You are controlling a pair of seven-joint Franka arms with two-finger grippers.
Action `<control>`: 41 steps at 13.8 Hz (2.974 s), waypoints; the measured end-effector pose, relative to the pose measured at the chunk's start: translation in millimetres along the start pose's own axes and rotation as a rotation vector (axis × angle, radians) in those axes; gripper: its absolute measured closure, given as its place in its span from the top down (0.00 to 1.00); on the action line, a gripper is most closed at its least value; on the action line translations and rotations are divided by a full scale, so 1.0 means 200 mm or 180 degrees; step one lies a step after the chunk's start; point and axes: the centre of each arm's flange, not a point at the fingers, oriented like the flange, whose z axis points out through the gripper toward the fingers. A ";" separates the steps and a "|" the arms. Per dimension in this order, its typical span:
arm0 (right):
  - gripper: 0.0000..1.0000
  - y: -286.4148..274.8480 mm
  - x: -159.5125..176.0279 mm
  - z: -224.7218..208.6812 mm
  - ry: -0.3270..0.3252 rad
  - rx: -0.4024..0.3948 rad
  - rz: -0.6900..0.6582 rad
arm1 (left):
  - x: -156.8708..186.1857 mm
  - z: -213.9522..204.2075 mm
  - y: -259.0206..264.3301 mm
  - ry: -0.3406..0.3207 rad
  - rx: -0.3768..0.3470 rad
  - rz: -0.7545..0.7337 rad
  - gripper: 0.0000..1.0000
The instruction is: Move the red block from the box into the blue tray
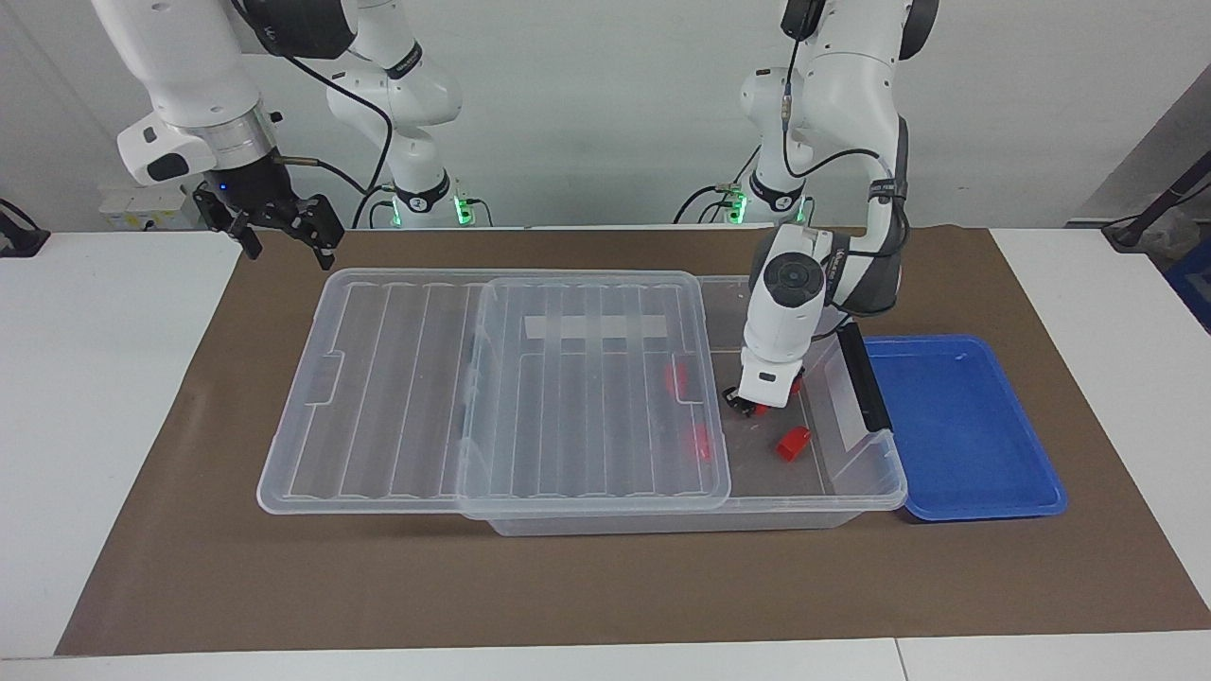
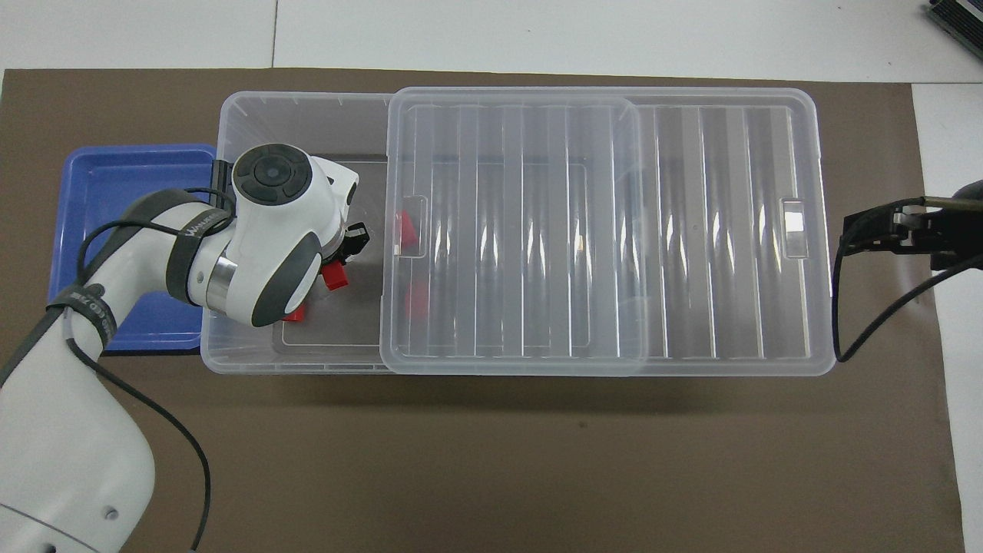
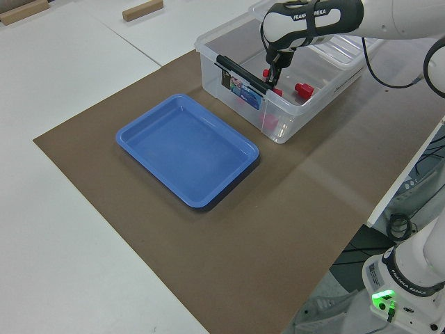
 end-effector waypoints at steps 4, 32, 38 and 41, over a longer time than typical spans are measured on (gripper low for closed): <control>1.00 0.02 0.00 0.04 -0.0054 0.0002 -0.0051 | 0.07 -0.57 -0.22 -0.0275 0.0007 -0.0144 0.34; 0.01 0.27 0.25 0.74 0.0363 0.0051 0.0092 | 0.55 0.38 -1.33 0.0234 -0.0426 0.1272 0.34; 0.01 0.16 0.23 0.78 0.0313 0.0057 -0.0106 | 0.50 0.48 -1.33 0.0306 -0.0444 0.1161 0.34; 0.01 0.07 0.21 0.78 0.0294 0.0169 -0.0144 | 0.50 0.48 -1.33 0.0307 -0.0444 0.1160 0.34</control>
